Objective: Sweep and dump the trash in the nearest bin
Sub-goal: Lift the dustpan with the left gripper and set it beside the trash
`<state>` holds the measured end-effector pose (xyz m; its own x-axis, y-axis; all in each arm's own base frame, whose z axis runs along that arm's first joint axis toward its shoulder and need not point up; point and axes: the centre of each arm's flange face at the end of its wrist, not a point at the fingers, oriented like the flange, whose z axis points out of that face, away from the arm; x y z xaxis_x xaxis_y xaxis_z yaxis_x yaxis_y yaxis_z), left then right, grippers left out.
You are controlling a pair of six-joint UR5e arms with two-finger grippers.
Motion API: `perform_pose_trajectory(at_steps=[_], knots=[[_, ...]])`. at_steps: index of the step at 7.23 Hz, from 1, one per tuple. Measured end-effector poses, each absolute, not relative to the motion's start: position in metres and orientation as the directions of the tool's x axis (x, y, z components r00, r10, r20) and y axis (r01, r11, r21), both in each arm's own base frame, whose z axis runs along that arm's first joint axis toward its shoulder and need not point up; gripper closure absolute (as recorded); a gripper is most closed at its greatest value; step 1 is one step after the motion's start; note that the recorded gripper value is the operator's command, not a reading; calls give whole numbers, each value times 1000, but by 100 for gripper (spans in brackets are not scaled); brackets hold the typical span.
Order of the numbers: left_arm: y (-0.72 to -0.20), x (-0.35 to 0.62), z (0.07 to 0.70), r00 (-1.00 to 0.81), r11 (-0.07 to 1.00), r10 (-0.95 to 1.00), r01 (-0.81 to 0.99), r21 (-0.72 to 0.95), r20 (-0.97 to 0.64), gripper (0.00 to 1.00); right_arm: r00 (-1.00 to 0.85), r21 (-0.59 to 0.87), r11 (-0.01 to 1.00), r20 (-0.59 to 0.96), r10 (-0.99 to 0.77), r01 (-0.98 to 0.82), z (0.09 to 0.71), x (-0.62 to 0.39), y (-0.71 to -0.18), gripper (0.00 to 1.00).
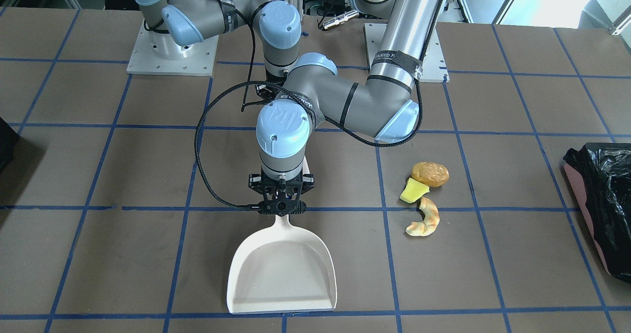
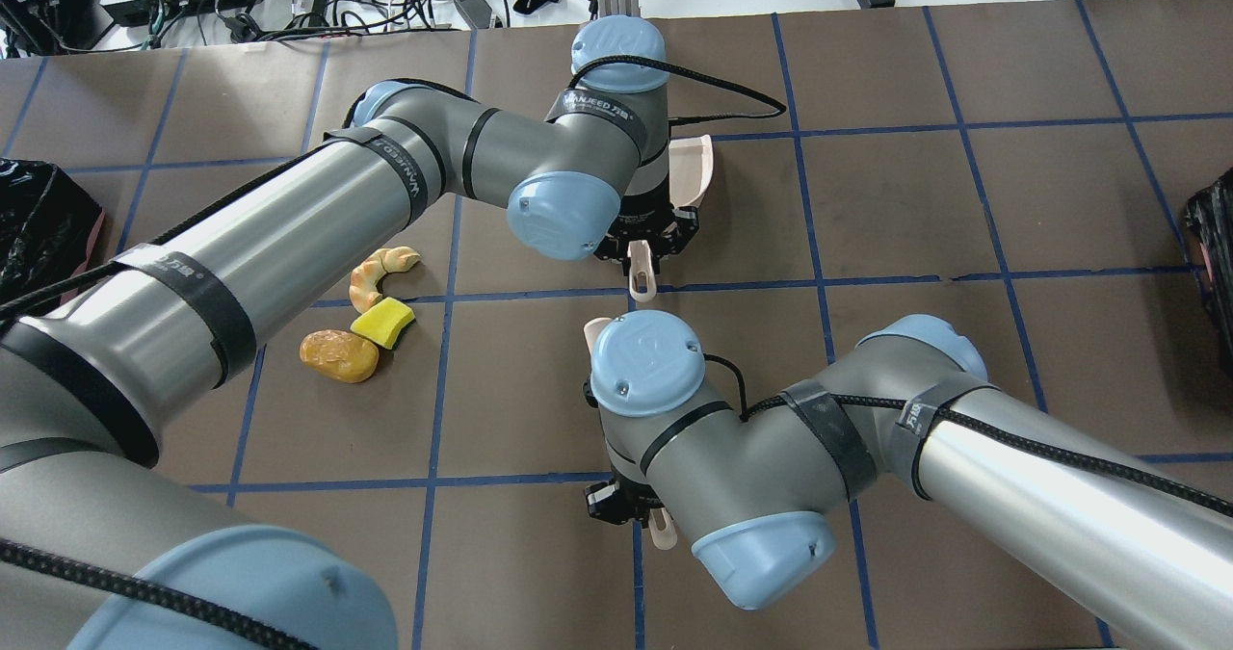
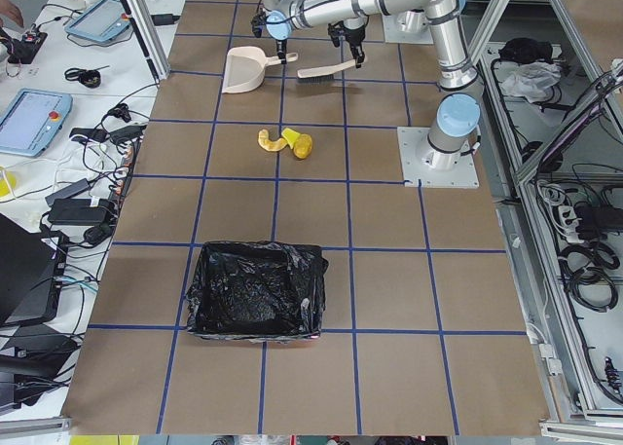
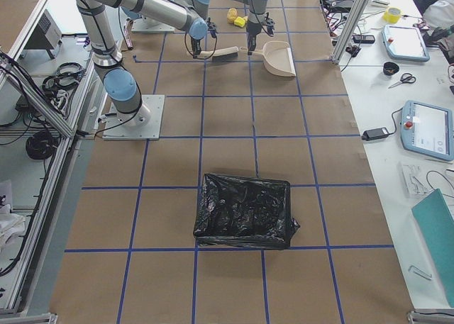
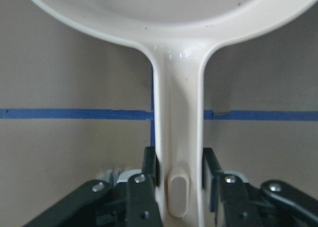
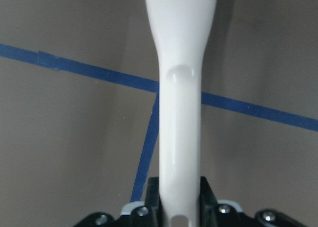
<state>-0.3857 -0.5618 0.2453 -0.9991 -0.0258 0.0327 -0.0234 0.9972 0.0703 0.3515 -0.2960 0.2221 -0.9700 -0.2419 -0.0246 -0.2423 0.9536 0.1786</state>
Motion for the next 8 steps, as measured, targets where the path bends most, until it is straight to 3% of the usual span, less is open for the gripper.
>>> perform_pose_trajectory(at_steps=[4, 8], knots=[[-591, -341, 308, -993, 992, 121, 121, -29, 9, 100, -986, 165, 972, -14, -167, -167, 230, 350, -295, 100], [-642, -79, 421, -934, 931, 358, 357, 73, -4, 100, -1000, 127, 992, -3, 29, 29, 248, 360, -284, 100]])
